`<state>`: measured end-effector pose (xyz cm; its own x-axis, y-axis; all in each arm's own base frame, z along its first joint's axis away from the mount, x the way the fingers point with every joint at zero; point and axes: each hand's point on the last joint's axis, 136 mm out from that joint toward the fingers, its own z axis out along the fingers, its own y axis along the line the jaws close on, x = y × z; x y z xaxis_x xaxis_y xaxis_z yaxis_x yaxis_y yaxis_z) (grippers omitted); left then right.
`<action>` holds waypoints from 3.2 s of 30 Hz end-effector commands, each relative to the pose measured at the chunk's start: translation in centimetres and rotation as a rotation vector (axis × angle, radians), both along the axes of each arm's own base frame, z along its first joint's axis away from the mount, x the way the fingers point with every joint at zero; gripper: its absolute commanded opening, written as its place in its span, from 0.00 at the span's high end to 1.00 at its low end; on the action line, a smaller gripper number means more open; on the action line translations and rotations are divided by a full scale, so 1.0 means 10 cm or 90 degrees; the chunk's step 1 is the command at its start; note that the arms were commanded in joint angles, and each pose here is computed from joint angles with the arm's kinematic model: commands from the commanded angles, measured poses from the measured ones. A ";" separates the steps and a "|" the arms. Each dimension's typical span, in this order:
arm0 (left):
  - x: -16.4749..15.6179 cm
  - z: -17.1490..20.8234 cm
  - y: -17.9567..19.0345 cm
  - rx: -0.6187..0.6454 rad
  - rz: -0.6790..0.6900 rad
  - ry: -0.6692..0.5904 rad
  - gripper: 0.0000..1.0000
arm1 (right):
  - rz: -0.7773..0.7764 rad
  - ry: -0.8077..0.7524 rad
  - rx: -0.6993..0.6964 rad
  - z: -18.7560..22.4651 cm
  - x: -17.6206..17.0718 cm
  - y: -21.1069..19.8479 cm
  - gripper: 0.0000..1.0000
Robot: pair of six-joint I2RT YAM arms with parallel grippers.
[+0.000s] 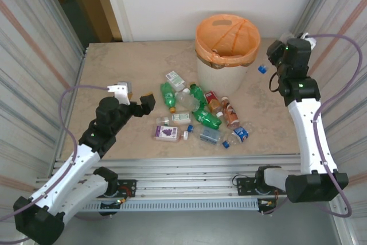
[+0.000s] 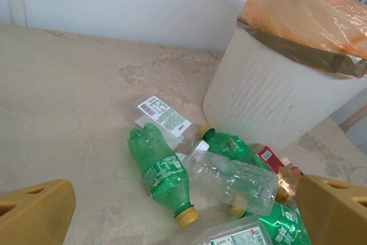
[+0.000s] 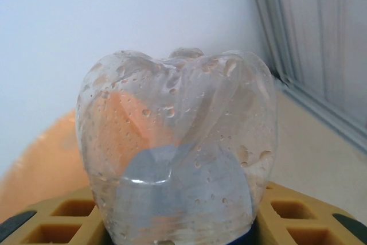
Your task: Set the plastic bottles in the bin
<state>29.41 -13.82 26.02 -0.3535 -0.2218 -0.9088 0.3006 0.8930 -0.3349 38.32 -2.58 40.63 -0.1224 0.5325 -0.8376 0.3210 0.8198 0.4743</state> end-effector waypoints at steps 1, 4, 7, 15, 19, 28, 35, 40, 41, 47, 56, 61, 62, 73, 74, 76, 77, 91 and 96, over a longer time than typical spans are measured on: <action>0.00 0.01 0.02 -0.011 0.002 -0.003 0.01 | 0.045 -0.062 -0.042 0.41 0.14 0.13 0.58; -0.02 0.03 0.03 -0.013 0.002 -0.005 0.01 | 0.084 -0.102 -0.057 0.64 0.32 0.30 0.58; -0.02 0.03 0.02 -0.018 0.001 -0.004 0.01 | 0.112 -0.118 -0.077 0.73 0.55 0.46 0.58; -0.04 0.08 -0.02 -0.034 -0.014 -0.002 0.01 | 0.210 -0.088 -0.153 0.64 1.23 1.03 0.56; -0.04 0.07 -0.02 -0.032 -0.012 0.000 0.01 | 0.244 -0.051 -0.184 0.41 1.42 1.22 0.54; -0.03 0.08 -0.01 -0.027 -0.008 0.001 0.01 | 0.299 0.050 -0.196 -0.24 1.61 1.37 0.49; -0.03 0.08 0.01 -0.023 -0.004 0.002 0.01 | 0.319 0.110 -0.206 -0.60 1.66 1.39 0.39; -0.03 0.06 0.02 -0.019 0.000 0.007 0.01 | 0.324 0.122 -0.209 -0.67 1.66 1.40 0.28; -0.03 0.05 0.02 -0.020 0.001 0.008 0.01 | 0.324 0.121 -0.210 -0.66 1.66 1.40 0.26; -0.02 0.04 0.02 -0.020 0.003 0.010 0.01 | 0.322 0.098 -0.212 -0.46 1.58 1.38 0.22; -0.03 0.01 0.03 -0.018 0.007 0.014 0.01 | 0.307 0.055 -0.209 0.06 1.20 1.33 0.20; -0.04 0.00 0.06 -0.015 0.014 0.011 0.01 | 0.255 0.072 -0.186 0.18 0.78 1.13 0.16; -0.03 0.00 0.07 -0.014 0.015 0.010 0.01 | 0.244 0.079 -0.181 0.16 0.70 1.09 0.16; 0.01 -0.05 0.11 -0.014 0.033 0.012 0.01 | 0.126 0.224 -0.093 -0.77 -0.49 0.56 0.13; 0.02 -0.06 0.10 -0.015 0.032 0.013 0.01 | 0.117 0.239 -0.079 -0.88 -0.61 0.53 0.13; 0.04 -0.08 0.08 -0.017 0.031 0.018 0.01 | 0.109 0.274 -0.054 -1.11 -0.81 0.50 0.13; 0.05 -0.10 0.08 -0.016 0.030 0.021 0.01 | 0.104 0.291 -0.037 -1.23 -0.91 0.49 0.13; 0.17 -0.22 0.01 -0.037 0.033 0.046 0.01 | 0.089 0.484 0.178 -2.70 -1.87 0.70 0.13; 0.22 -0.26 0.00 -0.041 0.039 0.057 0.01 | 0.086 0.510 0.218 -2.98 -2.00 0.81 0.13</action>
<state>31.10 -14.09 22.84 -0.4380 -0.2677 -0.8582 0.2253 0.8915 -0.3930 18.58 4.56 11.20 -0.7229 0.6104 -0.3238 0.5266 0.7901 0.3138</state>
